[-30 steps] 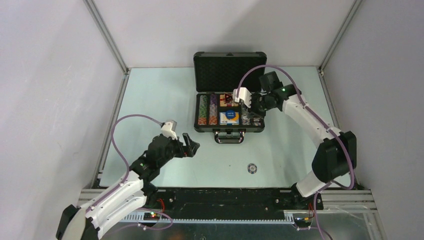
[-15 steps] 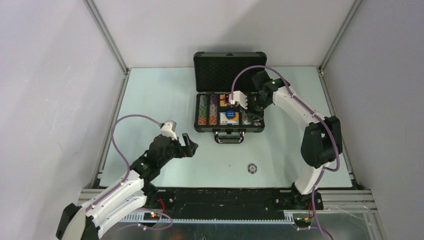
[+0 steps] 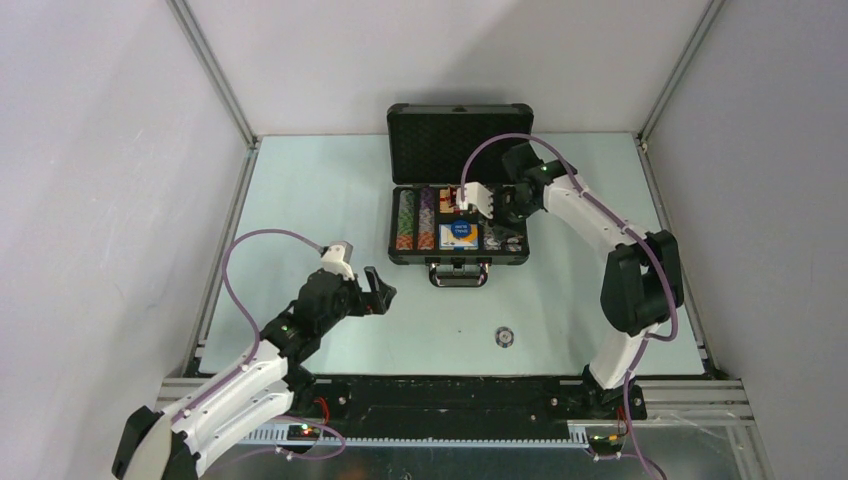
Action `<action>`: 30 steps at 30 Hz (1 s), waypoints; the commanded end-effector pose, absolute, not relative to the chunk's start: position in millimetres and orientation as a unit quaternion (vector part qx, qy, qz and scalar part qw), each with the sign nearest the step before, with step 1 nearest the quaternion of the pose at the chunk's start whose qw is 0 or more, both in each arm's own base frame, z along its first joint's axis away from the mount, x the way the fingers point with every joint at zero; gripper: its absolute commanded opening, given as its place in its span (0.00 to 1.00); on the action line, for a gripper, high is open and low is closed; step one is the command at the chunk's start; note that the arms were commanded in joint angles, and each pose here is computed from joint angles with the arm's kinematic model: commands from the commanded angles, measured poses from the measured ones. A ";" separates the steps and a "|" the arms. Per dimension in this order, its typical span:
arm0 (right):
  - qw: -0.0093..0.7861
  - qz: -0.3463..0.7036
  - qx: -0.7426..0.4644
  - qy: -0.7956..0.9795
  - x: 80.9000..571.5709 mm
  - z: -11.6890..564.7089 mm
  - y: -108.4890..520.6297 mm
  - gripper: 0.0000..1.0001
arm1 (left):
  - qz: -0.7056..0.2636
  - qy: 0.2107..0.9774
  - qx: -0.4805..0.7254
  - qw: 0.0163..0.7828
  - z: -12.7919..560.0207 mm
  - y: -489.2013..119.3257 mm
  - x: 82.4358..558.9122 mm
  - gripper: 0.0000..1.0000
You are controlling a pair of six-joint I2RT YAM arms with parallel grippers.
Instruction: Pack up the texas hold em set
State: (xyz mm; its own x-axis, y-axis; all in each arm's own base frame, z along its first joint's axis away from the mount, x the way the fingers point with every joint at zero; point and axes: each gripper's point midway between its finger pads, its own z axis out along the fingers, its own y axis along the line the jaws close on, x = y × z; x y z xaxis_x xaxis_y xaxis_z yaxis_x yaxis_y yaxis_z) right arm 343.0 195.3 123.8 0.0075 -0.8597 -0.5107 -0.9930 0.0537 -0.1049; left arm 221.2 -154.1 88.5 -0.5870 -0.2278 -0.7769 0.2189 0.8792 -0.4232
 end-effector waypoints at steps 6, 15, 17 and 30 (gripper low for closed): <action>0.215 0.144 -0.678 0.688 347.3 111.3 197.8 0.00 | -0.233 0.853 -0.003 0.468 92.5 -150.2 227.9 1.00; 0.221 0.132 -0.679 0.688 351.8 110.8 195.7 0.00 | -0.231 0.853 -0.003 0.467 92.1 -150.0 228.4 1.00; 0.239 0.118 -0.678 0.685 359.0 115.2 195.9 0.00 | -0.231 0.853 -0.003 0.467 92.0 -150.1 228.5 1.00; 0.298 0.121 -0.676 0.663 357.0 155.3 208.4 0.00 | -0.229 0.855 -0.003 0.465 90.4 -149.9 228.6 1.00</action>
